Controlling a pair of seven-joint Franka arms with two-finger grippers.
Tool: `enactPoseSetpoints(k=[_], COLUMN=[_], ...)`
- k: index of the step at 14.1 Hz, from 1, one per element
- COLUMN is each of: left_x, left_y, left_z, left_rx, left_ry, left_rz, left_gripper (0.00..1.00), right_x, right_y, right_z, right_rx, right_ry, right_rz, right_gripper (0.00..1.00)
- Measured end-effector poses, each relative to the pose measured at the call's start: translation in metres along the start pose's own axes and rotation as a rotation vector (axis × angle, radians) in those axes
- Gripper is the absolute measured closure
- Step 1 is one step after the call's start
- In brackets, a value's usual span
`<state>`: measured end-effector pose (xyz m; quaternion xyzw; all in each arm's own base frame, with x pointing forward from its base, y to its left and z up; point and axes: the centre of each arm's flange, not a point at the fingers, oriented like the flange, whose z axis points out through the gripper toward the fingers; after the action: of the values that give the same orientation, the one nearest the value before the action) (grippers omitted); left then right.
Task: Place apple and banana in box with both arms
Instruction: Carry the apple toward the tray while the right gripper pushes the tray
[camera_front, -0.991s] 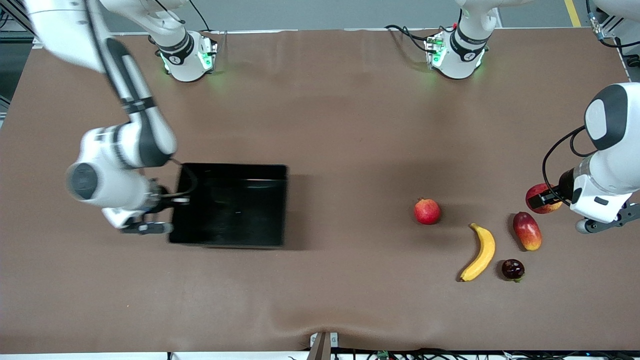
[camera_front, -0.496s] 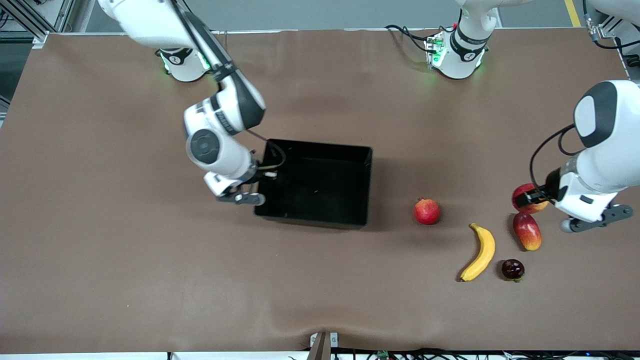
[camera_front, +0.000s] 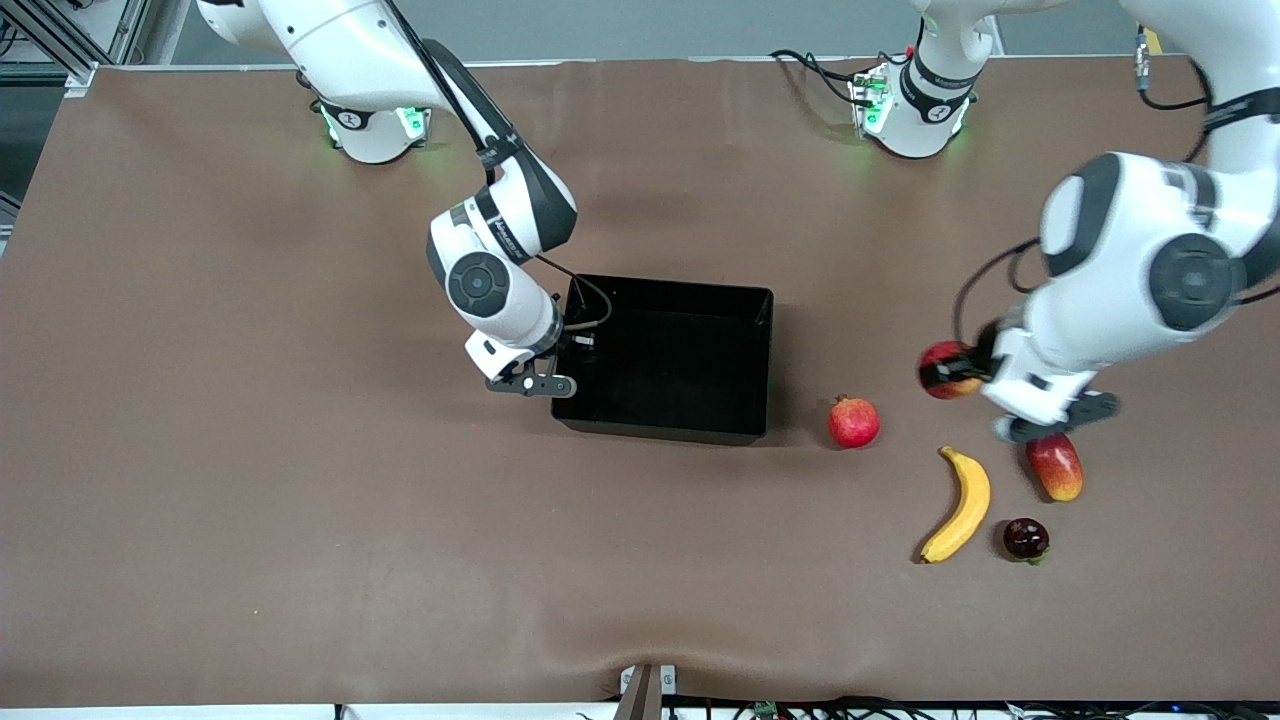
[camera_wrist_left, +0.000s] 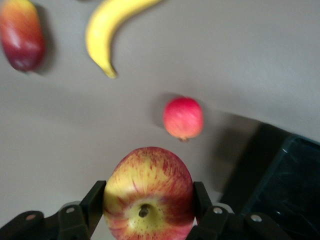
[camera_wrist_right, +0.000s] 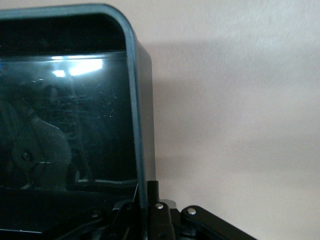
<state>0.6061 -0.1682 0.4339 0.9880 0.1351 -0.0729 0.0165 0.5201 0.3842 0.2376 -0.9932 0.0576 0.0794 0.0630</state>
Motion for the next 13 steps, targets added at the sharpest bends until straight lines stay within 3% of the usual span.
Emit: enactPoseSetpoints(k=[1, 6, 10, 13], left_x=[-0.014, -0.079, -0.116, -0.137], left_y=[0.021, 0.134, 0.188, 0.203], left_z=[0.006, 0.059, 0.125, 0.17], left_rx=[-0.002, -0.031, 0.007, 0.002], left_ry=[-0.005, 0.004, 0.01, 0.032], left_rz=[-0.017, -0.112, -0.183, -0.198], left_gripper=[0.26, 0.26, 0.26, 0.26], right_x=[-0.002, 0.004, 0.039, 0.067], right_y=[-0.003, -0.001, 0.037, 0.107], right_z=[0.006, -0.002, -0.075, -0.141], right_rx=[-0.003, 0.007, 0.053, 0.064], right_ry=[-0.002, 0.015, 0.06, 0.06], right_rz=[0.008, 0.032, 0.088, 0.047], right_gripper=[0.91, 0.41, 0.01, 0.0])
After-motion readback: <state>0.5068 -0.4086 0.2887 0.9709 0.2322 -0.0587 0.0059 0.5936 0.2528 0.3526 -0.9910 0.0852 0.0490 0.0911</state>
